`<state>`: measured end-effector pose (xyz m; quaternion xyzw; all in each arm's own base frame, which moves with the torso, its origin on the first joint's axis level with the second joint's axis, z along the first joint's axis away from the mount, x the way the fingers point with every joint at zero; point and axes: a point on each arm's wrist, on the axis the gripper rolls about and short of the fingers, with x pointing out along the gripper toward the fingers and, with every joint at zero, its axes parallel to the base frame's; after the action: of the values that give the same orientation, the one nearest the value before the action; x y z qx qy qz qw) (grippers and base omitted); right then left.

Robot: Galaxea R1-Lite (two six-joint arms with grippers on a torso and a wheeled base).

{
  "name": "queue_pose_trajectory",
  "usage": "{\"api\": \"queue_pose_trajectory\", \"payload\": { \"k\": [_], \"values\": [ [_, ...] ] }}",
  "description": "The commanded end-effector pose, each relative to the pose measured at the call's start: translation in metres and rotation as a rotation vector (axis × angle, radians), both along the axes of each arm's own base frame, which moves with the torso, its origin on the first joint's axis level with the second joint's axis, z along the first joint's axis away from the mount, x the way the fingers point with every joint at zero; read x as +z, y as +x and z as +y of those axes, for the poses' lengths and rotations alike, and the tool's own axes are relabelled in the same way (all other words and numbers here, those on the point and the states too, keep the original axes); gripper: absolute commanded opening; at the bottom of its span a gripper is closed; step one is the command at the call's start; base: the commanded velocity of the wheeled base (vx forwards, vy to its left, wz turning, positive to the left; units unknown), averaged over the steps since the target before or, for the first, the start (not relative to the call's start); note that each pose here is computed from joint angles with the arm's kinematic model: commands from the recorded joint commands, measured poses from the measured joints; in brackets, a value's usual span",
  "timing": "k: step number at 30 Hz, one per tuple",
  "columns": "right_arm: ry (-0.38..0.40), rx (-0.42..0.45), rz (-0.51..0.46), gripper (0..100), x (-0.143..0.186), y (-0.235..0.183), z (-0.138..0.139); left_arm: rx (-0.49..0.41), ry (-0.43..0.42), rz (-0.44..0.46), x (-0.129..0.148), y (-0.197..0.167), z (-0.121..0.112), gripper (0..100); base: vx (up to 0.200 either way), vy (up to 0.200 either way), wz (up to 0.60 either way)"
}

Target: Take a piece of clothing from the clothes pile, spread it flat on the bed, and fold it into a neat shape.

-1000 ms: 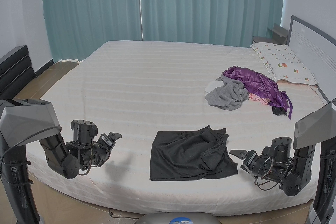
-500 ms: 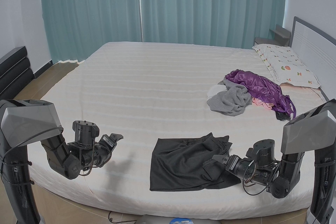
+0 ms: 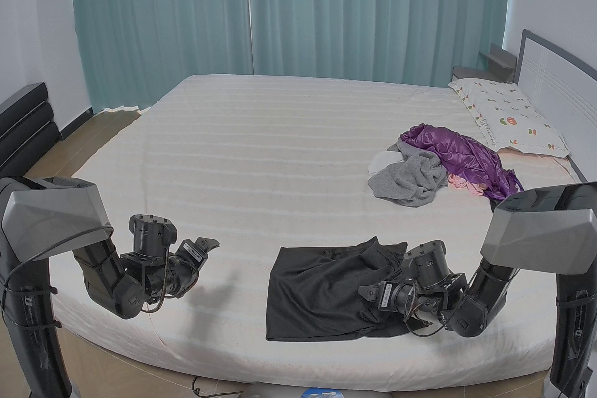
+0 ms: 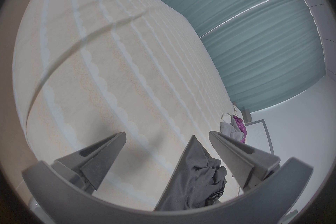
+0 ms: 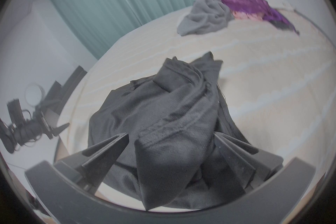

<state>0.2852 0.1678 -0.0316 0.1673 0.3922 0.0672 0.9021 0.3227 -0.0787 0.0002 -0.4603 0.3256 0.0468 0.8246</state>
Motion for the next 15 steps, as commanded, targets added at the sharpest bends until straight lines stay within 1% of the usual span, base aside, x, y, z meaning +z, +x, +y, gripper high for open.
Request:
{"api": "queue_pose_trajectory", "payload": {
  "k": [1,2,4,6,8,13,15],
  "values": [
    [-0.068,0.039,-0.031,100,-0.002,0.001,0.016,0.001,0.0,0.001,0.0,0.0,0.0,100,0.0,0.0,0.0],
    [-0.119,0.025,-0.049,100,-0.002,0.0,0.016,0.0,0.0,0.001,0.0,0.0,0.0,100,0.0,0.0,0.0],
    [-0.151,0.011,-0.06,100,-0.001,-0.001,0.014,0.0,0.0,0.001,0.0,0.0,0.0,100,0.0,0.0,0.0],
    [-0.182,0.009,-0.046,100,-0.002,-0.003,0.011,0.0,0.0,0.002,-0.001,0.0,0.0,100,0.0,0.0,0.0],
    [-0.206,0.009,-0.018,100,-0.001,-0.007,0.007,0.0,0.0,0.002,-0.001,0.0,0.0,100,0.0,0.0,0.0],
    [-0.212,-0.002,-0.009,100,0.013,-0.016,-0.005,0.0,0.001,0.004,-0.001,0.0,0.0,100,0.0,0.0,0.0],
    [-0.241,0.002,0.016,100,0.016,-0.026,-0.014,-0.001,0.002,0.005,-0.002,0.0,0.0,100,0.0,0.0,0.0]
  ]
}}
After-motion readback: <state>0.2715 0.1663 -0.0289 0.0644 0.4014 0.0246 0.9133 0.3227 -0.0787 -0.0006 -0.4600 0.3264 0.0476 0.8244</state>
